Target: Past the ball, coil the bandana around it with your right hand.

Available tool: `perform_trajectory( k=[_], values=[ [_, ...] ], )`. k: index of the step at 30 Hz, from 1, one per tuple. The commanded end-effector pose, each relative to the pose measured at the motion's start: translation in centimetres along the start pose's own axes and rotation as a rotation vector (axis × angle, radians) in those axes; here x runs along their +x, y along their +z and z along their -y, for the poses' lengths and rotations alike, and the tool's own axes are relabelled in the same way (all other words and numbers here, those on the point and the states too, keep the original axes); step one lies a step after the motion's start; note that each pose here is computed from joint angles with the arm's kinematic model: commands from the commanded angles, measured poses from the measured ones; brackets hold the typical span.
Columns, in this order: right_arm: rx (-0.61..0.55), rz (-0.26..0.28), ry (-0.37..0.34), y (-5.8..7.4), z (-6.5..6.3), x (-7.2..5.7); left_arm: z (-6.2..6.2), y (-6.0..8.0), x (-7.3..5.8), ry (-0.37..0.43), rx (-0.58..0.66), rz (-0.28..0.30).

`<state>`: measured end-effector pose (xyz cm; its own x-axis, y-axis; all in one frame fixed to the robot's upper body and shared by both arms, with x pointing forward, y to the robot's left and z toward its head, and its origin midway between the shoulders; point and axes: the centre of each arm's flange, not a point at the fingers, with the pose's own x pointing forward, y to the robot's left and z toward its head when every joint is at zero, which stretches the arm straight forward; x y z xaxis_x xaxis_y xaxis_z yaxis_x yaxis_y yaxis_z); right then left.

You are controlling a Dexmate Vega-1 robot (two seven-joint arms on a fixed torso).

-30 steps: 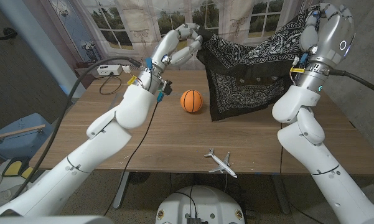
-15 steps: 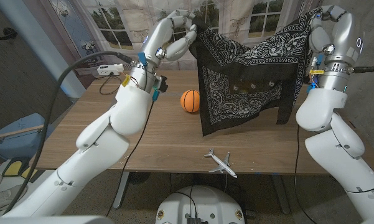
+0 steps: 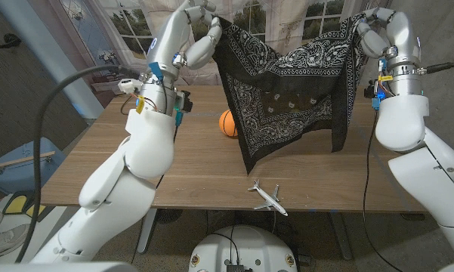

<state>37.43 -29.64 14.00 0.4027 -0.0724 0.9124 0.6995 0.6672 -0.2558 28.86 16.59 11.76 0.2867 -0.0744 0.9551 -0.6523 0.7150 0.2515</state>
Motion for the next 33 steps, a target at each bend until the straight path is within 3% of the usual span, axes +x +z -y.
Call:
perform_trajectory(
  k=[1, 8, 14, 15, 16, 17, 26, 33],
  values=[
    [0.075, 0.039, 0.224, 1.0, -3.6, 3.3, -3.0, 0.9, -2.8, 0.136, 0.101, -0.117],
    [0.092, 0.044, 0.327, 1.4, -6.4, 5.6, -3.7, 0.0, -3.5, 0.16, 0.152, -0.225],
    [0.117, 0.051, 0.426, 1.6, -9.3, 7.3, -4.2, -1.2, -3.2, 0.168, 0.194, -0.31],
    [0.126, 0.052, 0.46, 1.6, -10.4, 7.9, -4.2, -1.7, -3.0, 0.171, 0.217, -0.334],
    [0.126, 0.053, 0.461, 1.6, -10.4, 7.9, -4.2, -1.7, -3.0, 0.171, 0.219, -0.338],
    [0.125, 0.054, 0.484, 1.6, -11.5, 8.3, -4.1, -2.1, -2.8, 0.164, 0.244, -0.356],
    [0.161, 0.076, 0.56, 1.4, -17.2, 9.9, -3.3, -4.3, -1.8, 0.133, 0.329, -0.451],
    [0.209, 0.046, 0.588, 0.0, -21.3, 11.5, -1.6, -7.1, -0.1, 0.07, 0.402, -0.514]
  ],
)
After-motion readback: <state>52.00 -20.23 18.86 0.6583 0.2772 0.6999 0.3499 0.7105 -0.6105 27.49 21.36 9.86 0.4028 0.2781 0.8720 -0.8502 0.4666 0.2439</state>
